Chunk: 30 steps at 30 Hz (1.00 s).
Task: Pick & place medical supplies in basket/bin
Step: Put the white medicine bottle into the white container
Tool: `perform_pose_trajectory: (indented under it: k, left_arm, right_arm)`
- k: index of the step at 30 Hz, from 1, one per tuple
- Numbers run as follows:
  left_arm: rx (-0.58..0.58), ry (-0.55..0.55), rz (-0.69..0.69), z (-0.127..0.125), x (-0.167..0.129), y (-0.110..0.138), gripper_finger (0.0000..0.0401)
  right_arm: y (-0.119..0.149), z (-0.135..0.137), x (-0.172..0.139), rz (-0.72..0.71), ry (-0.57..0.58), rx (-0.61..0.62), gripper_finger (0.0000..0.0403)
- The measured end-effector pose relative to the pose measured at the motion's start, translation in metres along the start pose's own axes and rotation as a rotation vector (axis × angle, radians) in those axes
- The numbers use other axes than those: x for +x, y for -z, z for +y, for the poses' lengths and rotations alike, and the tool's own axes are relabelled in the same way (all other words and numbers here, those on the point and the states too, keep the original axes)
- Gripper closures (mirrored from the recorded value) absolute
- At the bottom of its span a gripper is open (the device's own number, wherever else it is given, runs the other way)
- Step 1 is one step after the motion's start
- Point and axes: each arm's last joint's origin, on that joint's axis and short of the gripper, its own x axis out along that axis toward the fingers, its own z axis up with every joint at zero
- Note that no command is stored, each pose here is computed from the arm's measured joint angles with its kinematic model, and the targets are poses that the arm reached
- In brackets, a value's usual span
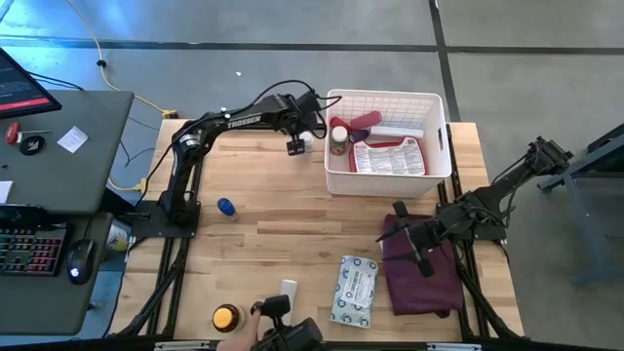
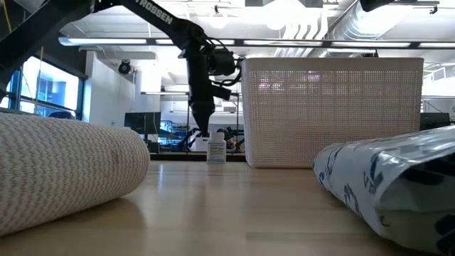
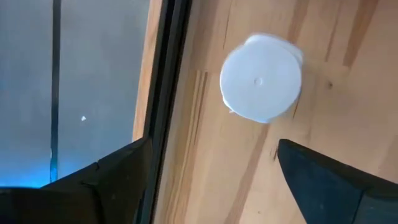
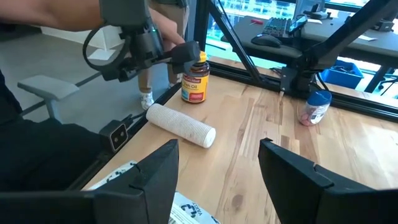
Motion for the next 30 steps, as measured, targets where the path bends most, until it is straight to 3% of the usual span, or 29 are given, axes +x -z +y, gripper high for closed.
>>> perform_pose_trajectory:
  k: [14, 21, 30]
  left_arm:
    - [0.082, -0.020, -0.159, 0.000, -0.006, -0.015, 0.0003]
    - [0.079, 0.085, -0.208, -0.005, -0.002, -0.018, 0.0006]
    - [0.025, 0.082, -0.121, -0.012, 0.017, -0.016, 0.0006]
  right_arm:
    - [0.003, 0.000, 0.000, 0.035, 0.002, -0.007, 0.0192]
    - [0.004, -0.001, 0.000, 0.038, 0.023, -0.009, 0.0192]
    - [0.003, -0.001, 0.000, 0.028, 0.027, -0.011, 0.0192]
